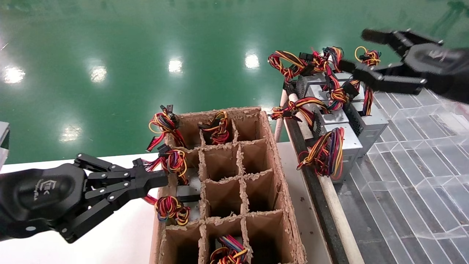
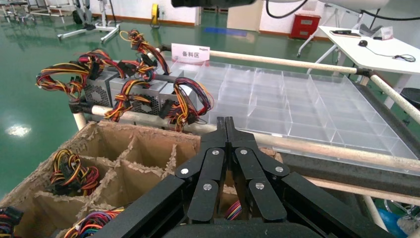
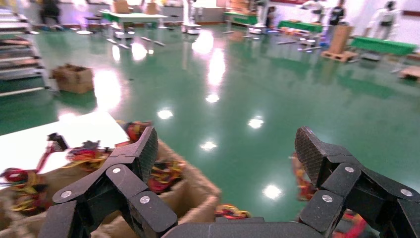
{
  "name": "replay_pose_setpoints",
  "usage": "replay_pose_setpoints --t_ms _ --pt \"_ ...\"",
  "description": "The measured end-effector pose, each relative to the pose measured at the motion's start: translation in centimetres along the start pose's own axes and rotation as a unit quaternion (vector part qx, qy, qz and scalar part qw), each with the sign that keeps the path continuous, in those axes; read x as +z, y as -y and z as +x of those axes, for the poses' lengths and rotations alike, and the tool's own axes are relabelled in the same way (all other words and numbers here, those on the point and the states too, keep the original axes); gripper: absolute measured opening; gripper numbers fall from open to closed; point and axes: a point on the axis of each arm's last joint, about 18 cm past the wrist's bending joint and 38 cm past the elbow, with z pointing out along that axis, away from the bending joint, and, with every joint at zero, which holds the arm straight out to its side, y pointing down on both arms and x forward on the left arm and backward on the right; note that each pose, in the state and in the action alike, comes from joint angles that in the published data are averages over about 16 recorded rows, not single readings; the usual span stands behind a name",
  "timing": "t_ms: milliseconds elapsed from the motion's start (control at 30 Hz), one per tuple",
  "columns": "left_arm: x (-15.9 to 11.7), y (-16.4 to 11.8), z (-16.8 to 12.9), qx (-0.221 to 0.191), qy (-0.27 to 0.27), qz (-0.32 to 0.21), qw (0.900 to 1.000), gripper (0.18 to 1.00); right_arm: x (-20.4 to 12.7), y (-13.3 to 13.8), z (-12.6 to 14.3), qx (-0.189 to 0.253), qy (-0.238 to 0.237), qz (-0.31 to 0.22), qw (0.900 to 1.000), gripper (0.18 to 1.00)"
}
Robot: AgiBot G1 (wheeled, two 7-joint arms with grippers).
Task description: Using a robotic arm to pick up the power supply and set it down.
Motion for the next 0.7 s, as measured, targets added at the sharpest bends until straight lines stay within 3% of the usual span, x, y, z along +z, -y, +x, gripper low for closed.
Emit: replay_pose_setpoints --t_ms 333,700 --pt "0.0 0.0 0.0 0.000 0.000 0.000 1.0000 0.226 1.4 -1.3 -4.0 0.026 0.068 0.012 0.997 1.000" --pt "0.0 0.0 0.0 0.000 0.000 0.000 1.0000 0.360 2.0 -2.1 -8.4 0.043 0.131 0.019 0.990 1.000"
